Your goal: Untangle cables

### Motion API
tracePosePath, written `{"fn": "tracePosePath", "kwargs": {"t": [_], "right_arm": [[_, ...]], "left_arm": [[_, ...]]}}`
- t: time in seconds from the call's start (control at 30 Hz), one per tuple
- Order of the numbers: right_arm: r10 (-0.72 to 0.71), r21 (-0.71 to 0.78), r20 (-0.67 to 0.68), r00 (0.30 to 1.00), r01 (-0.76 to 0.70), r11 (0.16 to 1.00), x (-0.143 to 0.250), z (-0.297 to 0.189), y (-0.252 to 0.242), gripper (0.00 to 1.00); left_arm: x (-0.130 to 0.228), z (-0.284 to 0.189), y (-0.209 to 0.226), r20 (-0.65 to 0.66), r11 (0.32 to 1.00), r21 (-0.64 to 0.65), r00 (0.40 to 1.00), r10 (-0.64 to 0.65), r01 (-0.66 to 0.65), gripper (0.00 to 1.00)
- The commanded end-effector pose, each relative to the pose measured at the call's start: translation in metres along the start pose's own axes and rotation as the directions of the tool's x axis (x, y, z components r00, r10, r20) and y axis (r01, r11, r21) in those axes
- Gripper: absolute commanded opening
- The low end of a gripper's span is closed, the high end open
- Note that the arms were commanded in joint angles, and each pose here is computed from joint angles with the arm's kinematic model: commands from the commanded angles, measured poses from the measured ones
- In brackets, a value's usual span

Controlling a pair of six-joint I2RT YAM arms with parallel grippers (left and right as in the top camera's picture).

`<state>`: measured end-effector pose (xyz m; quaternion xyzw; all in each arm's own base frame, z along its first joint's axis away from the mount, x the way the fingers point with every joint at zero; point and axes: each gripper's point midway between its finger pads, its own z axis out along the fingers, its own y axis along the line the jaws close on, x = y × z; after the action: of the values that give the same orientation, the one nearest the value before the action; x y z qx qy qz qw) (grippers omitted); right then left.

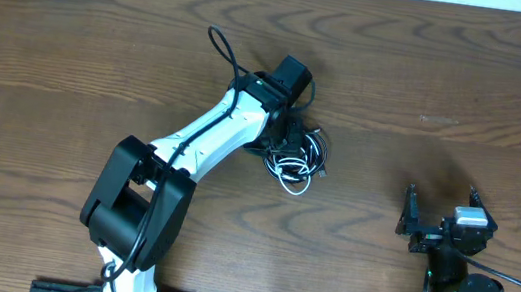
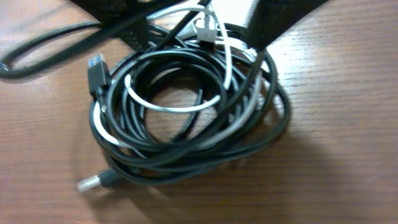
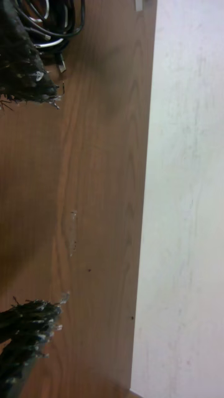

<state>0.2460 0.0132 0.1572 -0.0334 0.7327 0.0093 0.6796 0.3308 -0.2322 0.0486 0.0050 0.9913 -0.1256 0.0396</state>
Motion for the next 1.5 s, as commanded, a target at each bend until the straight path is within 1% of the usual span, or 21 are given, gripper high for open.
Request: {"fn": "tracePosePath", "kwargs": {"t": [0.0,0.1,0.13,0.17,0.2,0.3,0.4,0.5,0.6,0.73,0.83,0.9,0.93,1.0,1.1,1.17,1.27,1.47], "right_arm": [[-0.005,0.001,0.001,1.000,0.005,1.000,0.001,0.000,0.000,0.99],[-0.005,0.001,0.001,1.000,0.005,1.000,0.001,0.000,0.000,0.99],[-0.005,0.001,0.001,1.000,0.005,1.000,0.001,0.000,0.000,0.99],[-0.005,0.001,0.001,1.000,0.005,1.000,0.001,0.000,0.000,0.99],[-0.005,0.001,0.001,1.000,0.005,1.000,0.001,0.000,0.000,0.99],[-0.005,0.001,0.001,1.000,0.005,1.000,0.001,0.000,0.000,0.99],[-0.005,0.001,0.001,1.000,0.005,1.000,0.001,0.000,0.000,0.99],[-0.005,0.001,0.001,1.000,0.005,1.000,0.001,0.000,0.000,0.99],[-0.005,0.001,0.001,1.000,0.005,1.000,0.001,0.000,0.000,0.99],[-0.005,0.001,0.001,1.000,0.005,1.000,0.001,0.000,0.000,0.99],[-0.005,0.001,0.001,1.000,0.005,1.000,0.001,0.000,0.000,0.99],[-0.005,0.001,0.001,1.000,0.005,1.000,0.001,0.000,0.000,0.99],[-0.005,0.001,0.001,1.000,0.005,1.000,0.001,0.000,0.000,0.99],[-0.005,0.001,0.001,1.000,0.005,1.000,0.001,0.000,0.000,0.99],[-0.005,0.001,0.001,1.000,0.005,1.000,0.001,0.000,0.000,0.99],[-0.005,0.001,0.001,1.000,0.005,1.000,0.001,0.000,0.000,0.99],[-0.005,0.001,0.001,1.000,0.005,1.000,0.001,0.000,0.000,0.99],[-0.005,0.001,0.001,1.000,0.005,1.000,0.001,0.000,0.000,0.99]], "left_arm": [[0.004,0.000,-0.005,-0.021,0.999,0.033,1.000,0.005,-0.005,0.33],[0.004,0.000,-0.005,-0.022,0.999,0.033,1.000,0.005,-0.004,0.28],[0.004,0.000,-0.005,-0.022,0.999,0.033,1.000,0.005,-0.004,0.24],[0.004,0.000,-0.005,-0.022,0.999,0.033,1.000,0.005,-0.004,0.19],[0.004,-0.001,-0.005,-0.021,0.999,0.034,1.000,0.005,-0.004,0.08],[0.005,-0.006,-0.011,-0.023,0.998,0.060,1.000,0.008,-0.006,0.08],[0.001,-0.024,-0.023,-0.001,0.992,0.123,1.000,0.015,-0.015,0.08],[-0.009,-0.060,-0.039,0.071,0.979,0.201,0.997,0.025,-0.039,0.08],[-0.019,-0.107,-0.050,0.184,0.963,0.258,0.982,0.027,-0.075,0.07],[-0.021,-0.183,-0.065,0.368,0.926,0.348,0.930,0.010,-0.148,0.08],[-0.011,-0.237,-0.071,0.484,0.894,0.390,0.875,0.003,-0.219,0.08],[-0.001,-0.269,-0.072,0.545,0.875,0.408,0.838,-0.005,-0.260,0.08],[0.001,-0.276,-0.071,0.560,0.872,0.409,0.828,-0.008,-0.269,0.08],[0.002,-0.293,-0.063,0.614,0.886,0.382,0.789,-0.029,-0.265,0.08],[-0.006,-0.300,-0.039,0.670,0.936,0.296,0.740,-0.062,-0.190,0.08],[-0.009,-0.295,-0.025,0.678,0.960,0.244,0.732,-0.068,-0.137,0.07],[-0.008,-0.274,-0.019,0.634,0.972,0.209,0.771,-0.054,-0.104,0.08],[-0.010,-0.212,-0.020,0.505,0.985,0.156,0.863,-0.014,-0.075,0.07]]}}
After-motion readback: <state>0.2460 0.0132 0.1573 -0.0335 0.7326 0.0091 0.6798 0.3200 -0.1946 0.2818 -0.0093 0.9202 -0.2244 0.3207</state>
